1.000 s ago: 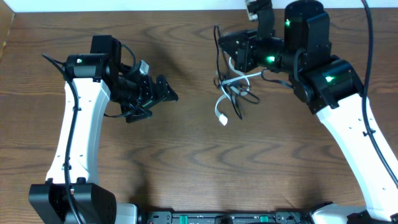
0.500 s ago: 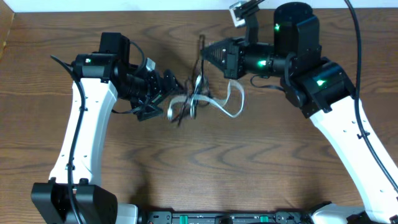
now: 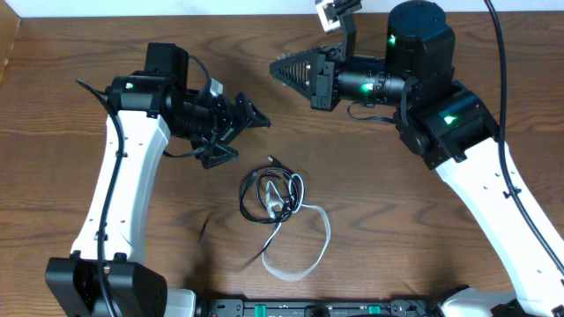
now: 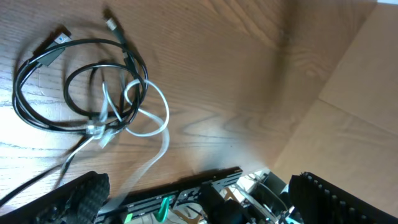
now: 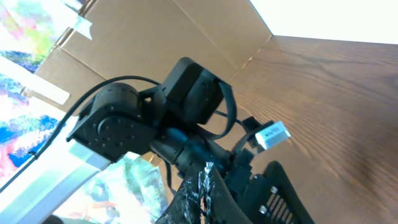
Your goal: Untangle cables
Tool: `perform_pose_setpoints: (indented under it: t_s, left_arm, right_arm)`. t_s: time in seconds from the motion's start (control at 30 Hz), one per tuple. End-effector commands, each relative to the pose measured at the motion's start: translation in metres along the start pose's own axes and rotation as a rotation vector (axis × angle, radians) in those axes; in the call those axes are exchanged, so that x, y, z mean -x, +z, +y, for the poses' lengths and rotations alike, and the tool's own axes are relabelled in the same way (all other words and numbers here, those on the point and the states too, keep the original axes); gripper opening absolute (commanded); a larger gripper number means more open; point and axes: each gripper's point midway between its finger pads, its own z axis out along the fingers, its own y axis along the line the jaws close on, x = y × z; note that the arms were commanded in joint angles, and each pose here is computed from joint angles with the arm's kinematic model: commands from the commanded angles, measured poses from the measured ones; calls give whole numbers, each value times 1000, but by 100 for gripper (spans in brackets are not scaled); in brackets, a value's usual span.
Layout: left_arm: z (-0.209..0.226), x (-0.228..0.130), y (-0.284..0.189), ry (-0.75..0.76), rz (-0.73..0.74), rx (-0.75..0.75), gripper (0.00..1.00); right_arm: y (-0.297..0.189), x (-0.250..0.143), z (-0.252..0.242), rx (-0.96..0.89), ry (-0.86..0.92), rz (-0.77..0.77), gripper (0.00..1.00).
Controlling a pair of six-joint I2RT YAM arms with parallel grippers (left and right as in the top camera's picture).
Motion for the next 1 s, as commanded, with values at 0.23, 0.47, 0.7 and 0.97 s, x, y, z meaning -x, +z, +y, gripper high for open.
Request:
perform_pose_setpoints:
  t_s: [0.23,0.47,0.7,0.97]
  left_arm:
    - [63,22,-10,-27,-164,372,98]
    - [89,31,-25,-33,-238,537,98]
    - [104,40,-38,-177,-349,610,98]
    - [109,37,-41,-207,-339,621,98]
  right_arm:
    - [-27,-19,-77,-389,83,23,25]
    - [-33,-78,-107,-519,82,252,50]
    - [4,-164,-133,-537,154,533,64]
    - [36,-251,-168,-601,222,798,77]
